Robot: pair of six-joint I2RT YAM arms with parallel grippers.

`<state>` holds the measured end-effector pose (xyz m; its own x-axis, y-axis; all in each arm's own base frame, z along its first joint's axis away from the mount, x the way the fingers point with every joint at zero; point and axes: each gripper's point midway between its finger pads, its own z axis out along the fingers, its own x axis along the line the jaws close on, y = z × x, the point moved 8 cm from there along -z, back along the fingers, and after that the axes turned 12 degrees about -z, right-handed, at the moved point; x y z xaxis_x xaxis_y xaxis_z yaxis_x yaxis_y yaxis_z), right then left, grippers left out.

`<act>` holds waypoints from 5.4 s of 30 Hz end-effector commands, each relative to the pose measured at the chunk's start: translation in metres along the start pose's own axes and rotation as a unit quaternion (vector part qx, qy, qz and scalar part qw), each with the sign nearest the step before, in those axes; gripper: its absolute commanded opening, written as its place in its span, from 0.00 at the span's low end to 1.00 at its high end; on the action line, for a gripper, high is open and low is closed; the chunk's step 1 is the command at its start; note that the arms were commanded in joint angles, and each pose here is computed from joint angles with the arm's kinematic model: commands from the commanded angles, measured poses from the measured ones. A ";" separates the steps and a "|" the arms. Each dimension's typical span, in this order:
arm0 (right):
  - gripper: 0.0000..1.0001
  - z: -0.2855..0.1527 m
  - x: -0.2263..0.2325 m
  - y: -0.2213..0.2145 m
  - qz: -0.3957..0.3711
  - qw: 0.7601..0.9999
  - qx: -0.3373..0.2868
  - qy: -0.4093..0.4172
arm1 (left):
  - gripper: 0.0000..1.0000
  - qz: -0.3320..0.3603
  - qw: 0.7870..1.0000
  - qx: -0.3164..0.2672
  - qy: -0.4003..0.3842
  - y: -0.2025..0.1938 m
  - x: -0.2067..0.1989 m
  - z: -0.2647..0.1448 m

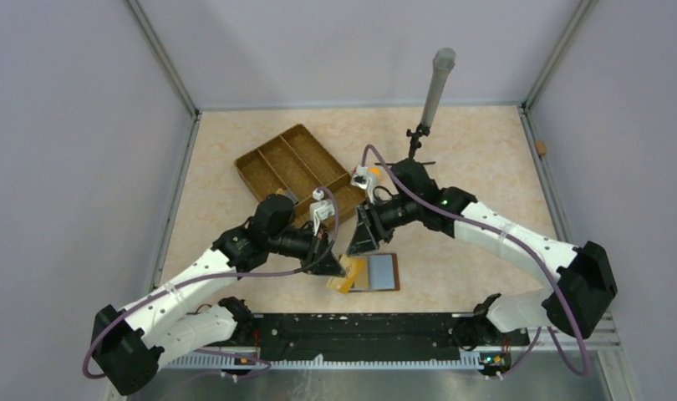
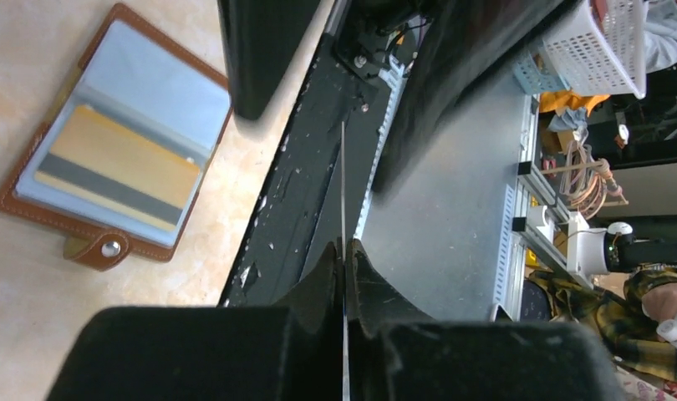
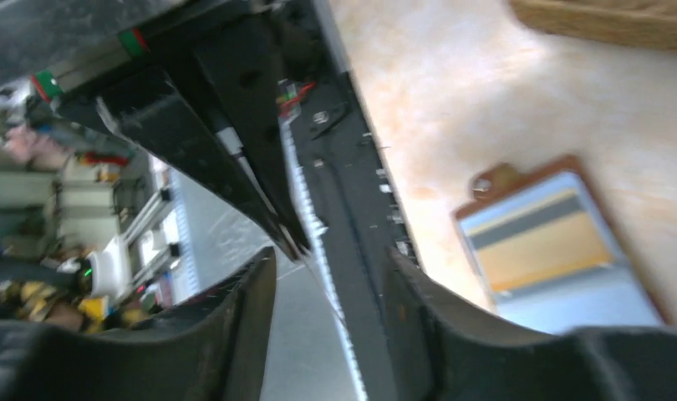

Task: Put the credit cards into the card holder
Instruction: Pick up the credit card from the storage box, then insert the credit card into the card holder.

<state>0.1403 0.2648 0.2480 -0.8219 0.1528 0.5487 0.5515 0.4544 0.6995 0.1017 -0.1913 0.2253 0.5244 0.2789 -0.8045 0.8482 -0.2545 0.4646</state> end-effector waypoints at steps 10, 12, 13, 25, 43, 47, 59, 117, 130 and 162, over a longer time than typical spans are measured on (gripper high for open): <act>0.61 -0.053 -0.065 -0.074 0.191 0.928 -0.057 -0.315 | 0.00 -0.214 0.953 -0.205 0.058 -0.006 0.052 0.031; 0.59 -0.050 -0.070 -0.083 0.205 0.922 -0.059 -0.324 | 0.00 -0.236 0.946 -0.214 0.055 -0.004 0.056 0.039; 0.58 -0.049 -0.073 -0.088 0.214 0.917 -0.060 -0.330 | 0.00 -0.245 0.943 -0.216 0.053 -0.003 0.058 0.043; 0.46 -0.035 -0.098 -0.120 0.252 0.893 -0.051 -0.370 | 0.00 -0.295 0.934 -0.184 0.081 -0.007 0.084 0.079; 0.43 -0.038 -0.099 -0.123 0.256 0.885 -0.046 -0.386 | 0.00 -0.318 0.932 -0.155 0.073 -0.015 0.105 0.102; 0.43 -0.038 -0.099 -0.123 0.256 0.884 -0.046 -0.388 | 0.00 -0.323 0.931 -0.152 0.073 -0.016 0.107 0.104; 0.42 -0.036 -0.100 -0.127 0.258 0.885 -0.039 -0.385 | 0.00 -0.347 0.921 -0.153 0.094 -0.023 0.118 0.106; 0.29 0.004 -0.106 -0.159 0.291 0.872 0.002 -0.393 | 0.50 -0.336 0.912 -0.113 0.207 -0.033 0.125 0.107; 0.29 0.003 -0.106 -0.158 0.288 0.874 -0.002 -0.392 | 0.66 -0.286 0.917 -0.113 0.252 -0.013 0.103 0.102; 0.28 0.002 -0.102 -0.155 0.284 0.877 -0.011 -0.386 | 0.88 -0.223 0.911 -0.134 0.319 0.006 0.076 0.073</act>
<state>0.1439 0.1852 0.0865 -0.2557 0.8910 0.3753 0.9030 0.0815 0.4218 0.1362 -0.2372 0.1183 -0.0627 0.8051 -0.5899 0.9468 0.2349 0.2199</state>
